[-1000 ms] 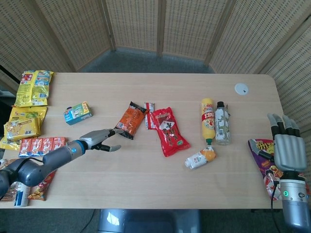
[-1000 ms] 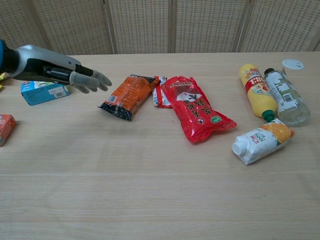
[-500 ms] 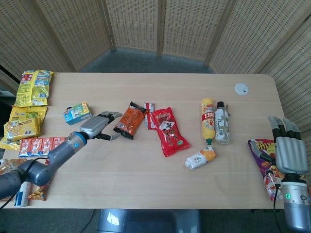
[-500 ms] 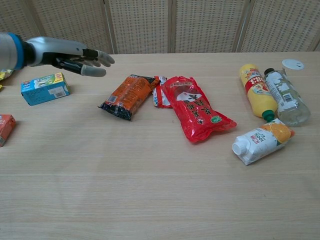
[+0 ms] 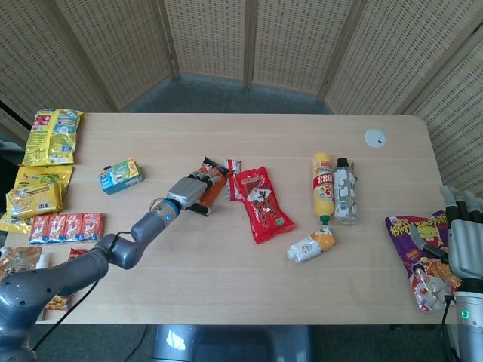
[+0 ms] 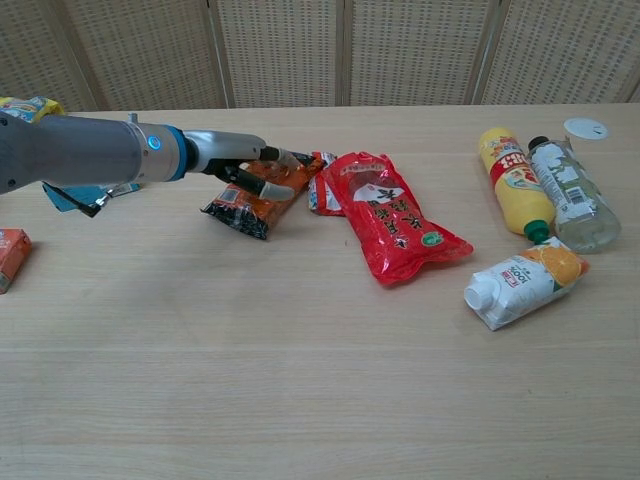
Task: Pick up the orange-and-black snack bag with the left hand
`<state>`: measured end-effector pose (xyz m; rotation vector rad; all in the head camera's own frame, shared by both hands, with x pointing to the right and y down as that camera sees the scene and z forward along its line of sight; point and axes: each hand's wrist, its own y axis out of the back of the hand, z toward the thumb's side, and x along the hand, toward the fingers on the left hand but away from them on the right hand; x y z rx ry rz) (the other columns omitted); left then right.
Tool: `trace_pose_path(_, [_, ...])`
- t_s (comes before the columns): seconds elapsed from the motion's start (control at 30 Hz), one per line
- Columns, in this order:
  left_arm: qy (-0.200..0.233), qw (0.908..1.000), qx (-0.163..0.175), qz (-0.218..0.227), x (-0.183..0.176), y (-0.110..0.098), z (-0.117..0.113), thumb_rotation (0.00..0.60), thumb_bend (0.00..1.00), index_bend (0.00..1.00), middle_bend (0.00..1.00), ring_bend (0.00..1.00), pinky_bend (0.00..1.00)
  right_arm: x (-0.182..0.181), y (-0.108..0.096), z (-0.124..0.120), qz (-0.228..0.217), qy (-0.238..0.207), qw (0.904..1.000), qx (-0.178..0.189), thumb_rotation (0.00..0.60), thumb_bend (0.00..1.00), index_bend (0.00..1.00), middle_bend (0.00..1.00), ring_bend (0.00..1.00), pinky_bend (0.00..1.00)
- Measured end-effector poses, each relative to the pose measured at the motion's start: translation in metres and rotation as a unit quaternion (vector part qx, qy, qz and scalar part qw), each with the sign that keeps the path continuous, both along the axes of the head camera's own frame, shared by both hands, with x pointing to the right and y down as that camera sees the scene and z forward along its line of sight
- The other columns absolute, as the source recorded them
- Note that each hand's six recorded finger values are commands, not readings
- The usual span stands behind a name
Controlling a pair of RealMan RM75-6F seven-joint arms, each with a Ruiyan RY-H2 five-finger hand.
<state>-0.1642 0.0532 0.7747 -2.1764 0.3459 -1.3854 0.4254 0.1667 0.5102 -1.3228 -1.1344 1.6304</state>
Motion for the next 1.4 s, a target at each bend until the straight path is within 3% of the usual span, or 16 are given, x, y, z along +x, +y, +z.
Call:
trace_pose_path(0.37, [-0.012,0.9991,-0.037,0.019,-0.021,0.014,-0.008,0.216,0.37,0.00,0.00,0.00,0.00,-0.004,-0.003,0.004,-0.005,-0.009,1.0000,-0.001,0.144,0.32,0.00,0.06,0.00,0.03])
trace_pose_path(0.6, [0.004,0.9963,-0.081,0.028,-0.040,0.043,-0.039,0.215,0.37,0.00,0.00,0.00,0.00,-0.010,-0.005,0.005,-0.010,-0.013,0.9999,0.000,0.143,0.32,0.00,0.06,0.00,0.03])
trace_pose_path(0.73, [0.009,0.9958,-0.086,0.029,-0.054,0.053,-0.060,0.215,0.37,0.00,0.00,0.00,0.00,-0.015,-0.007,0.007,-0.016,-0.017,0.9997,-0.001,0.145,0.32,0.00,0.06,0.00,0.03])
trace_pose_path(0.8, [0.017,0.9972,-0.071,0.018,-0.059,0.051,-0.070,0.235,0.37,0.00,0.00,0.00,0.00,-0.017,-0.007,0.008,-0.019,-0.019,0.9997,-0.002,0.150,0.32,0.00,0.06,0.00,0.03])
trace_pose_path(1.03, [0.037,0.9986,0.031,-0.024,-0.071,0.037,-0.098,0.435,0.38,0.00,0.00,0.00,0.00,-0.019,-0.007,0.009,-0.023,-0.026,0.9994,-0.003,0.146,0.32,0.00,0.06,0.00,0.03])
trace_pose_path(1.3, [-0.047,0.9927,0.103,-0.042,-0.083,0.046,-0.102,0.517,0.38,0.00,0.00,0.00,0.00,-0.017,-0.005,0.013,-0.022,-0.037,0.9991,-0.006,0.142,0.32,0.00,0.06,0.00,0.03])
trace_pose_path(1.4, [-0.079,0.9891,0.111,-0.055,-0.080,0.053,-0.095,0.520,0.38,0.00,0.00,0.00,0.00,-0.014,-0.003,0.010,-0.019,-0.038,0.9991,-0.002,0.146,0.32,0.00,0.06,0.00,0.03])
